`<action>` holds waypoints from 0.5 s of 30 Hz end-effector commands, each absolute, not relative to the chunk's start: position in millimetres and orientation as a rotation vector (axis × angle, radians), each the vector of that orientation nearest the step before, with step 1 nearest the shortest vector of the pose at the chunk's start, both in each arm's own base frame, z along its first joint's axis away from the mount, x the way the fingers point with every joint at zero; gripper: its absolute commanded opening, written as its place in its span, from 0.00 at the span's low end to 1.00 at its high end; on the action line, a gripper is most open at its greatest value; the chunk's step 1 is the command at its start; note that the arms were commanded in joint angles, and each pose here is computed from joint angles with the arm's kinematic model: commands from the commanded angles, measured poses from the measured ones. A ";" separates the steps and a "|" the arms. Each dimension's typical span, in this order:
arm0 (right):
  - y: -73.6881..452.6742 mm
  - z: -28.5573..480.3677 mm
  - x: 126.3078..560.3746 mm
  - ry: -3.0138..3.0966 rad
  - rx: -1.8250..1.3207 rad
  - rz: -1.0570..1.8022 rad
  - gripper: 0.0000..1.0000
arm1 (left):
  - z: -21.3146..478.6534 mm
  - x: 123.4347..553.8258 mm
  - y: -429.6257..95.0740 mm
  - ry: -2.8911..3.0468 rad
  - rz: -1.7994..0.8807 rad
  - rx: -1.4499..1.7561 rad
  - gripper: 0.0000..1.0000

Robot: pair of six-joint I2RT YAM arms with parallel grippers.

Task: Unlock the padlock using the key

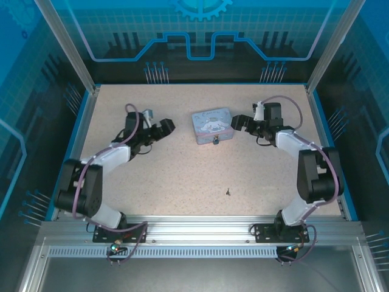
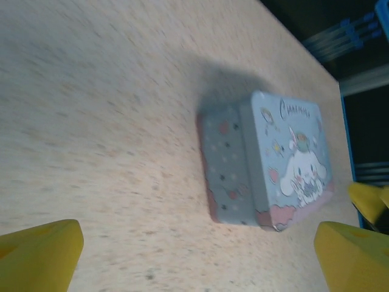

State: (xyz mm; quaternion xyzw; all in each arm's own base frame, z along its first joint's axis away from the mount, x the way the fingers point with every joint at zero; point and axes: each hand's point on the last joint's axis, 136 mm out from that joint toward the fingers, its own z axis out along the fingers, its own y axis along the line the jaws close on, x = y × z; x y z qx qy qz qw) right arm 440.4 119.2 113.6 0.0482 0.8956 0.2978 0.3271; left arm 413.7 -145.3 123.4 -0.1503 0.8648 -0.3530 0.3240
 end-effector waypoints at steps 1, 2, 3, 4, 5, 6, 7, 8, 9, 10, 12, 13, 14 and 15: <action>143.4 117.6 454.6 2.335 0.107 0.944 1.00 | 126.0 422.5 -192.3 2.331 -1.092 -0.361 0.99; 145.8 113.7 459.0 2.343 0.108 0.951 1.00 | 123.6 427.5 -200.8 2.345 -1.104 -0.353 0.99; 147.8 110.0 463.9 2.352 0.108 0.957 1.00 | 119.5 432.5 -209.6 2.360 -1.119 -0.345 0.99; 150.3 106.4 468.1 2.360 0.104 0.968 1.00 | 115.4 437.7 -217.1 2.371 -1.133 -0.345 0.99; 153.6 103.3 470.8 2.368 0.099 0.982 1.00 | 112.4 442.1 -223.0 2.376 -1.150 -0.349 0.99; 156.9 101.3 474.3 2.372 0.091 0.994 1.00 | 111.5 447.1 -229.9 2.373 -1.175 -0.343 0.99; 160.3 98.9 476.2 2.376 0.081 1.008 1.00 | 109.1 450.7 -235.1 2.377 -1.191 -0.341 0.99; 164.8 96.6 478.0 2.382 0.071 1.022 1.00 | 106.5 454.1 -240.6 2.384 -1.199 -0.336 0.99; 169.6 95.3 479.3 2.385 0.054 1.036 1.00 | 106.0 457.7 -245.9 2.388 -1.206 -0.323 0.99; 173.5 94.1 479.7 2.389 0.039 1.047 1.00 | 104.0 460.1 -249.4 2.397 -1.207 -0.316 0.99; 182.7 93.7 478.9 2.393 0.001 1.075 1.00 | 102.8 465.3 -258.1 2.401 -1.220 -0.294 0.99; 186.0 92.9 477.5 2.395 -0.013 1.083 1.00 | 101.7 466.8 -260.7 2.405 -1.225 -0.290 0.99; 189.8 94.0 475.2 2.395 -0.027 1.092 1.00 | 99.5 468.2 -262.7 2.413 -1.225 -0.290 0.99; 192.4 94.1 472.6 2.395 -0.039 1.096 1.00 | 96.7 469.3 -263.2 2.421 -1.222 -0.294 0.99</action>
